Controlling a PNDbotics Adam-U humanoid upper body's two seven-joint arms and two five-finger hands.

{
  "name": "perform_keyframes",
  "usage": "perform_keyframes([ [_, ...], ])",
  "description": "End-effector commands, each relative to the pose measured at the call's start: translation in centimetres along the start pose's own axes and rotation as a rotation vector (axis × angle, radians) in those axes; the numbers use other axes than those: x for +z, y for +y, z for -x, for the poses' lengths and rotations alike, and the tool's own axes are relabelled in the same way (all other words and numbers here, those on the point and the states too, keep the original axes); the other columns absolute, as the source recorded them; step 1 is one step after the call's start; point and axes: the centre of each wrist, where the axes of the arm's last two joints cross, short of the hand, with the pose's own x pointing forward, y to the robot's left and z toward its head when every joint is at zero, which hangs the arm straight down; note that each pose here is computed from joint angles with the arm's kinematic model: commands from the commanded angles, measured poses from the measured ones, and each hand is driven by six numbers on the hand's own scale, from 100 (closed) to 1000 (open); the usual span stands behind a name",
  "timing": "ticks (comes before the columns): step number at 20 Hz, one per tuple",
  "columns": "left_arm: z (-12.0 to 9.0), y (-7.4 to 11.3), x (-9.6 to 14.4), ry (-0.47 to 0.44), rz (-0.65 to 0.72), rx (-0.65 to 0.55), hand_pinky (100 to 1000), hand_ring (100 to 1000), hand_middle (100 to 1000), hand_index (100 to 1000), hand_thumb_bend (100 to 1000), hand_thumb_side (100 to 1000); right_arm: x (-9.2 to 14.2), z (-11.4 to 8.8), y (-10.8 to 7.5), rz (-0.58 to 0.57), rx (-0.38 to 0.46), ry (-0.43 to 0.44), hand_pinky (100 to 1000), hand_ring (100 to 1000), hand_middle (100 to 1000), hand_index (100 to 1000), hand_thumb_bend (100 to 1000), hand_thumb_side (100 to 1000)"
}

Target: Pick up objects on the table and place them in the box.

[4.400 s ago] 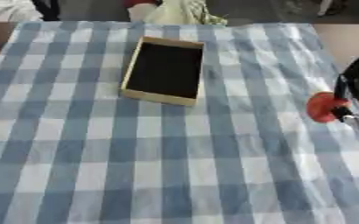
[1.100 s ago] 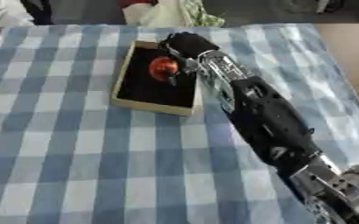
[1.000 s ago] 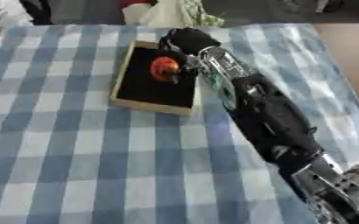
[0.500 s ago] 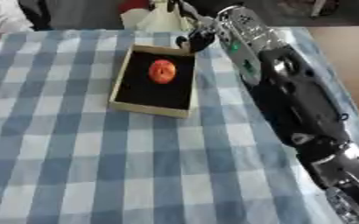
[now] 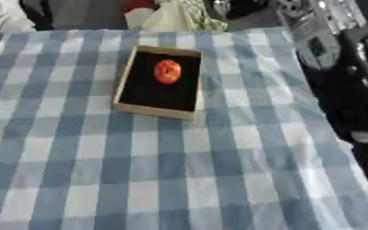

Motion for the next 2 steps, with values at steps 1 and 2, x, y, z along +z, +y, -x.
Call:
perform_keyframes([
  [1,-0.46,0.67,-0.75,-0.041,-0.002,-0.025,739,752,703,818,538,659,1.82,0.28,-3.68,0.101,0.014,-0.008,650,650,523,735,188,100],
  [2,-0.45,0.7,-0.76,-0.041,-0.004,-0.027,740,753,704,817,538,658,2.39,0.43,-4.13,0.119,0.013,-0.003,656,657,529,742,142,100],
])
